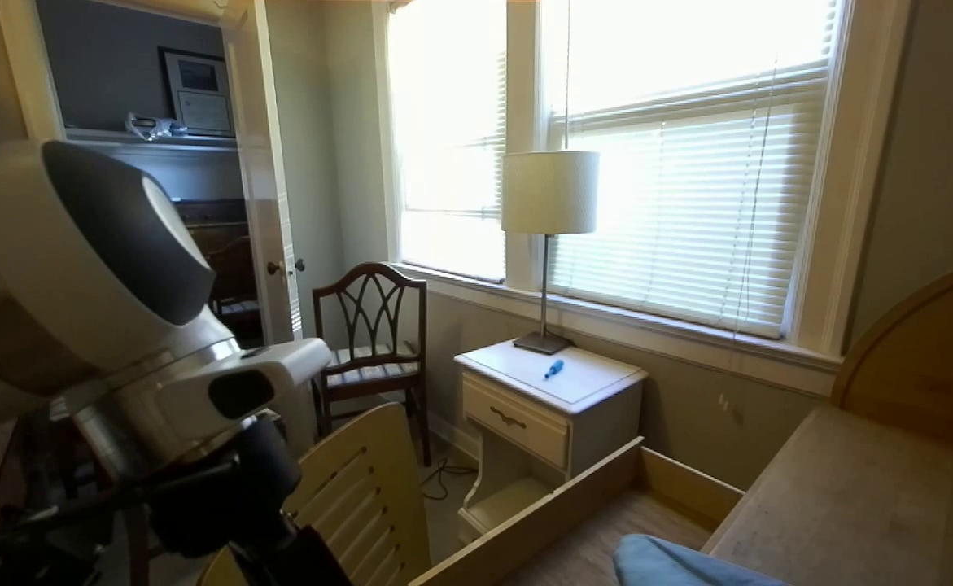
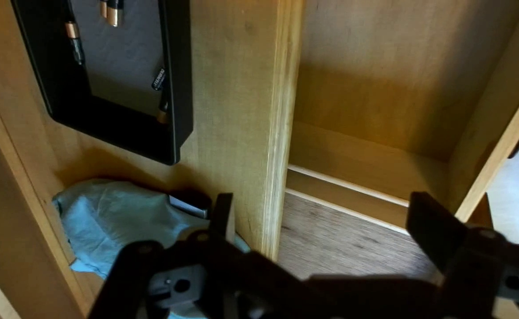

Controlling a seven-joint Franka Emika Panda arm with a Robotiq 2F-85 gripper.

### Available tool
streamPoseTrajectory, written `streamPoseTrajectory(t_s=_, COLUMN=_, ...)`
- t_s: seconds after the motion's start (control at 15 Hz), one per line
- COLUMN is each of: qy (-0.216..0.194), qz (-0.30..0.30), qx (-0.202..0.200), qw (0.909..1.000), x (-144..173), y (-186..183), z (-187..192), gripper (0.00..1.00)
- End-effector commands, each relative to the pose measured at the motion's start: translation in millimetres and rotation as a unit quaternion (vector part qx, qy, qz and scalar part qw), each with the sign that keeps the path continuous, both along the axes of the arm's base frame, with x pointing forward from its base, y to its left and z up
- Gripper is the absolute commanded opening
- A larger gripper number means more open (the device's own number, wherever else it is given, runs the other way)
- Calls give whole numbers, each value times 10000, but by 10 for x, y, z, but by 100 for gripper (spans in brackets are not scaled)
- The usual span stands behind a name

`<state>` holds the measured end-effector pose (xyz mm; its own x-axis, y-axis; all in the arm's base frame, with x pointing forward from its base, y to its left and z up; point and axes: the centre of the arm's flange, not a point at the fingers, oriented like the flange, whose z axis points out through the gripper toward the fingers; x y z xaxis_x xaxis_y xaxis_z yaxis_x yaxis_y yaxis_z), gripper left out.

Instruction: Open the topmost drawer on the right.

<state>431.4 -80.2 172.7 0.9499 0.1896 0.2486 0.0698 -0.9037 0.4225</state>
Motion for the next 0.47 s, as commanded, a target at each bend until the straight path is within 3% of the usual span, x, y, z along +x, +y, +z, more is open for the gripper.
streamPoseTrajectory(t_s=0.0, qy=5, qz=-3, qx=19, qw=10000, x=-13, y=10, z=0, gripper=100)
streamPoseTrajectory(t_s=0.4, qy=29, qz=35, qx=31, qw=10000, x=-26, y=52, z=-16, gripper=100)
